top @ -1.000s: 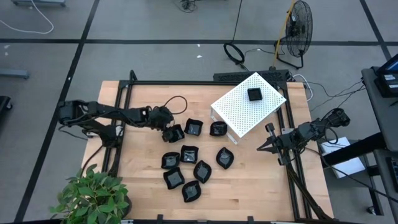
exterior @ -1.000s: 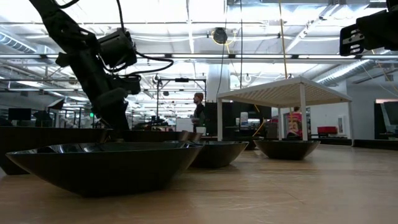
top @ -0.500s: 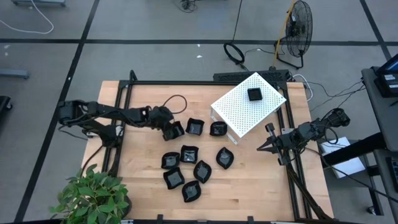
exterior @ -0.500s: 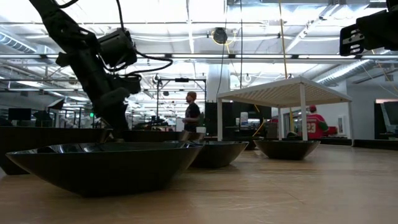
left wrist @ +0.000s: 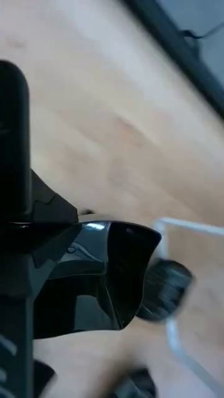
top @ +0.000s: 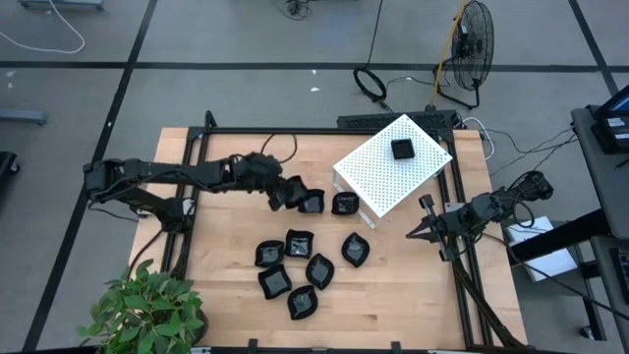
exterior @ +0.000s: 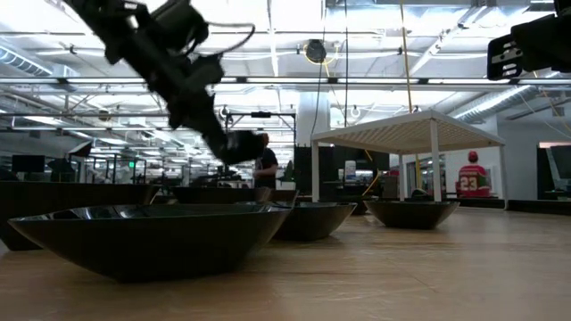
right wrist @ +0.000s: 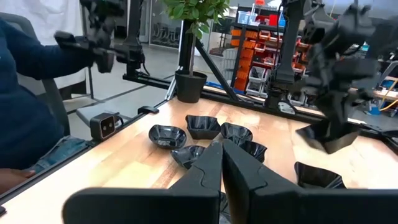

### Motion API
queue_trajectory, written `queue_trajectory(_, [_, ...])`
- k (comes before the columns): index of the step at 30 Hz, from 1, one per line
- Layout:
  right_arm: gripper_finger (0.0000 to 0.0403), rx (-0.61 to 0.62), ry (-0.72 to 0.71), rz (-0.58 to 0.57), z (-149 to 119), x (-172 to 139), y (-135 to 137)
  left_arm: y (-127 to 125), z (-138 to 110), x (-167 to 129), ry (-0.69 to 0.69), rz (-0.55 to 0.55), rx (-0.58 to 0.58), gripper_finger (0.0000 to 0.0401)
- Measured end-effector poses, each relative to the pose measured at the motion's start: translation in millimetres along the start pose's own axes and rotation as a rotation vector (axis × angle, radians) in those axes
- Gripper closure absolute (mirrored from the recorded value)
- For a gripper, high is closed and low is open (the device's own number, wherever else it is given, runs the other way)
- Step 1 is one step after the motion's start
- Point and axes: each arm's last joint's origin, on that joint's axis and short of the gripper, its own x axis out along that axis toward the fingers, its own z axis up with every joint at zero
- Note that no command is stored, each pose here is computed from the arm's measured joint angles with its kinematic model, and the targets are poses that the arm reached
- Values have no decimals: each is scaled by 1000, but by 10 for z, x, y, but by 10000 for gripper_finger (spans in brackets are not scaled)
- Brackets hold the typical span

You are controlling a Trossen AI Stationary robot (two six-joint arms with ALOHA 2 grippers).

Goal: Pick & Place Mini shaped plates
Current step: Put the black distorted square plate on the shelf

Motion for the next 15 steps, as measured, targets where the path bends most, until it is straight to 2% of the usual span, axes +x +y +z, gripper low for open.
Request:
queue_trajectory(5, [403,0,1,0,-1,0,0,-73,450,-152,-144,-24,26,393])
queue_trajectory(9, [403,0,1,0,-1,0,0,-92,814,-285,-253,-32,-5,396])
queue_trajectory(15, [403,0,0,0,0,0,0,-117,1252,-251,-297,-33,-4,397])
